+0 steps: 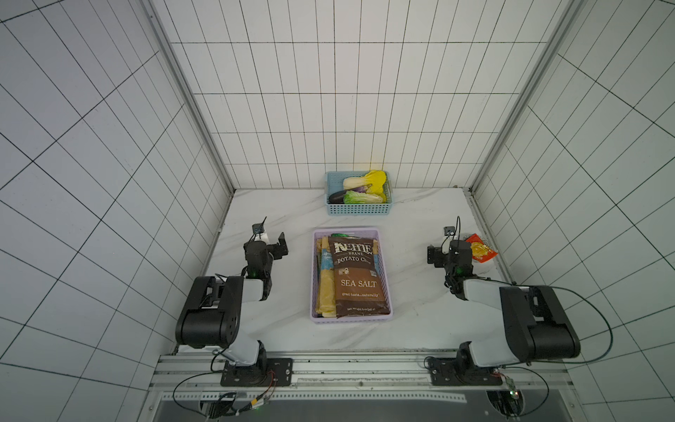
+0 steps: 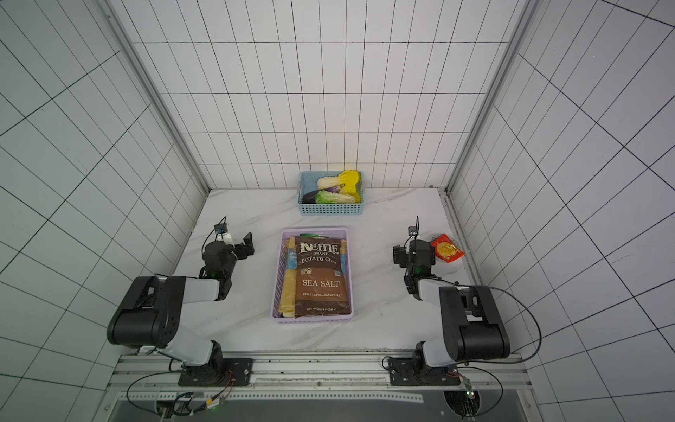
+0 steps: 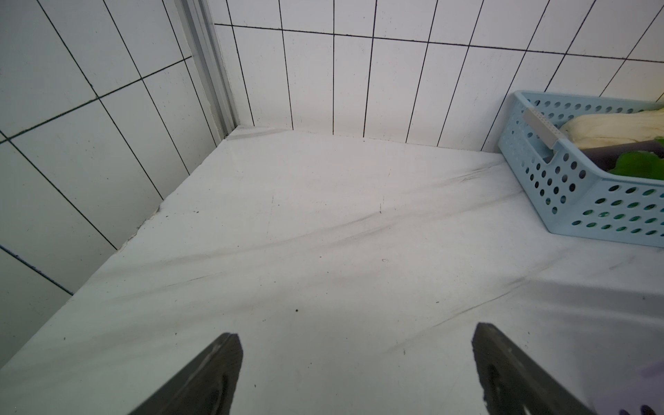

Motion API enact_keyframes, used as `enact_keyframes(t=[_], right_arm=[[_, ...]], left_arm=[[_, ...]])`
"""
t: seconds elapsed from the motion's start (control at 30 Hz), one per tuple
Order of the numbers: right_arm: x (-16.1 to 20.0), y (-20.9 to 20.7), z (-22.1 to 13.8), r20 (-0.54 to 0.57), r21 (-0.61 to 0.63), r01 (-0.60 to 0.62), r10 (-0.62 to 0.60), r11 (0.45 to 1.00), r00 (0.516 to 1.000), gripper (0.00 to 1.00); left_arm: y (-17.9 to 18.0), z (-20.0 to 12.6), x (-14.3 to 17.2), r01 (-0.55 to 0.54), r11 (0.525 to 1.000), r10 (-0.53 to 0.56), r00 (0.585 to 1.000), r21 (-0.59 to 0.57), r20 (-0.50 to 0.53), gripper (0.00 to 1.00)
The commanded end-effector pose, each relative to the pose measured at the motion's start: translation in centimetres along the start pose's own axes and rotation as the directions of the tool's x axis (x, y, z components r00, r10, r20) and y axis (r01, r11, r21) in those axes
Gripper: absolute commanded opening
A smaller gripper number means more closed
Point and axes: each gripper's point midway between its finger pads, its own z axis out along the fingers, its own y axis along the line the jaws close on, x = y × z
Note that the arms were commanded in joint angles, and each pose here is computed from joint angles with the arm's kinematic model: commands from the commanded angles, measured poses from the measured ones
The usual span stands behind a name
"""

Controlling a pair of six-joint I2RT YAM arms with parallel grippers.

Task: Put the potato chips into the basket
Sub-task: Reset both arms

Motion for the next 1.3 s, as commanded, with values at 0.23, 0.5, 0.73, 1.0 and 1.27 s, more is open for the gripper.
enact_keyframes(t=[0.23, 0.5, 0.73, 1.0, 1.27], right_arm=[[-0.5, -2.5, 0.4, 0.125, -0.040, -0.158, 0.162, 0.987, 0.979, 0.99], [-0.3, -2.9, 0.9, 0.089, -0.033, -0.189, 0.191, 0.982, 0.978, 0.99], [-0.3, -3.0, 0.7, 0.090, -0.032, -0.182, 0.185, 0.983, 0.979, 0.99], [-0.3, -3.0, 0.7, 0.091, -0.033, -0.182, 0.185, 0.983, 0.979, 0.99], [-0.3, -3.0, 0.8, 0.090, -0.032, -0.182, 0.184, 0.983, 0.979, 0.99]], left_arm=[[0.0, 0.0, -0.6, 0.010, 1.000, -0.010, 1.000, 0.006, 0.010, 0.98], [0.0, 0.0, -0.6, 0.009, 1.000, -0.009, 1.000, 0.006, 0.011, 0.98], [0.0, 0.0, -0.6, 0.009, 1.000, -0.009, 1.000, 0.006, 0.011, 0.98], [-0.1, 0.0, -0.6, 0.009, 1.000, -0.009, 1.000, 0.006, 0.012, 0.98], [-0.1, 0.0, -0.6, 0.009, 1.000, -0.009, 1.000, 0.006, 0.010, 0.98]])
